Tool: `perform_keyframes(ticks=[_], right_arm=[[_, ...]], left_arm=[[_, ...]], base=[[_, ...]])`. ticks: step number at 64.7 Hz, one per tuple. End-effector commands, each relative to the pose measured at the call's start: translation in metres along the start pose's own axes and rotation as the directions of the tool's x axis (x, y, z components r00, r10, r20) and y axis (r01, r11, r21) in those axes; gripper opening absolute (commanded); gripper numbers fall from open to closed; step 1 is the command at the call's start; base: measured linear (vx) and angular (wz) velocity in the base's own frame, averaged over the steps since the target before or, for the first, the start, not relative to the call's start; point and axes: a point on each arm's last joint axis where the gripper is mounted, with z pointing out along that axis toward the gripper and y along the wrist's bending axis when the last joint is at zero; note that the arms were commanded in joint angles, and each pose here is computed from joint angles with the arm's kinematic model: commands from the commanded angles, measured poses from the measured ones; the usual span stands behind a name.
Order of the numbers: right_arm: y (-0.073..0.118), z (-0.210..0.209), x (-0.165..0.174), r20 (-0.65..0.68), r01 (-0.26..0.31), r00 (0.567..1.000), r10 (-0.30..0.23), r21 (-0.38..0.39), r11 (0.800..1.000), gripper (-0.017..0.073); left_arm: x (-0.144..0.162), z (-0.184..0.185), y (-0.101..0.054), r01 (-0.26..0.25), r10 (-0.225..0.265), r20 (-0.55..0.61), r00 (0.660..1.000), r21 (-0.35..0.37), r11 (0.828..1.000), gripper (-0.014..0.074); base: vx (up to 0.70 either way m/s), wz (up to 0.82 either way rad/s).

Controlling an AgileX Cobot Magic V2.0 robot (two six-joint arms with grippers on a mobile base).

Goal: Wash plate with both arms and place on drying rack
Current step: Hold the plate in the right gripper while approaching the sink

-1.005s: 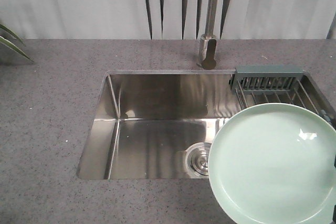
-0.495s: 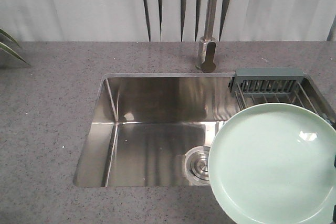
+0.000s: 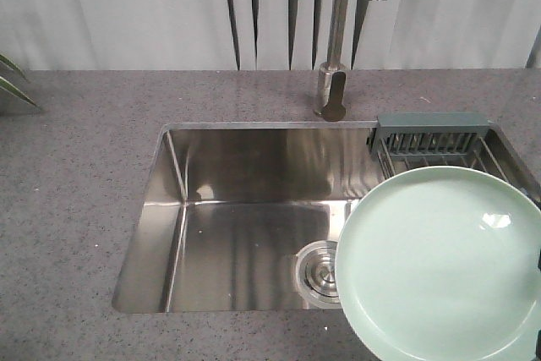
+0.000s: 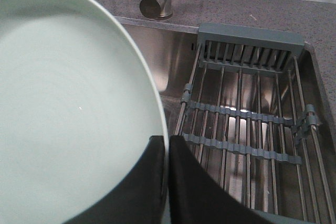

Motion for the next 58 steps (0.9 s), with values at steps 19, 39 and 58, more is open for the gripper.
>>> perform_keyframes(ticks=[19,39,58], right_arm=[[-0.0025,-0.0037,-0.0139,0.088,-0.007,0.996,0.005,0.029,1.0,-0.0001],[-0.0025,-0.0037,-0.0139,0.088,-0.007,0.996,0.005,0.029,1.0,-0.0001],[-0.0025,-0.0037,-0.0139,0.088,-0.007,0.996,0.005,0.029,1.0,-0.0001]], left_arm=[[-0.0155,-0.0036,-0.0031,-0.003,0.0,0.105,0.994,0.03,1.0,-0.0006],[-0.0155,-0.0036,-0.0031,-0.003,0.0,0.105,0.994,0.03,1.0,-0.0006],[-0.0155,-0.0036,-0.0031,-0.003,0.0,0.105,0.994,0.03,1.0,-0.0006]], base=[[0.03,-0.01],[0.03,-0.01],[0.03,-0.01]])
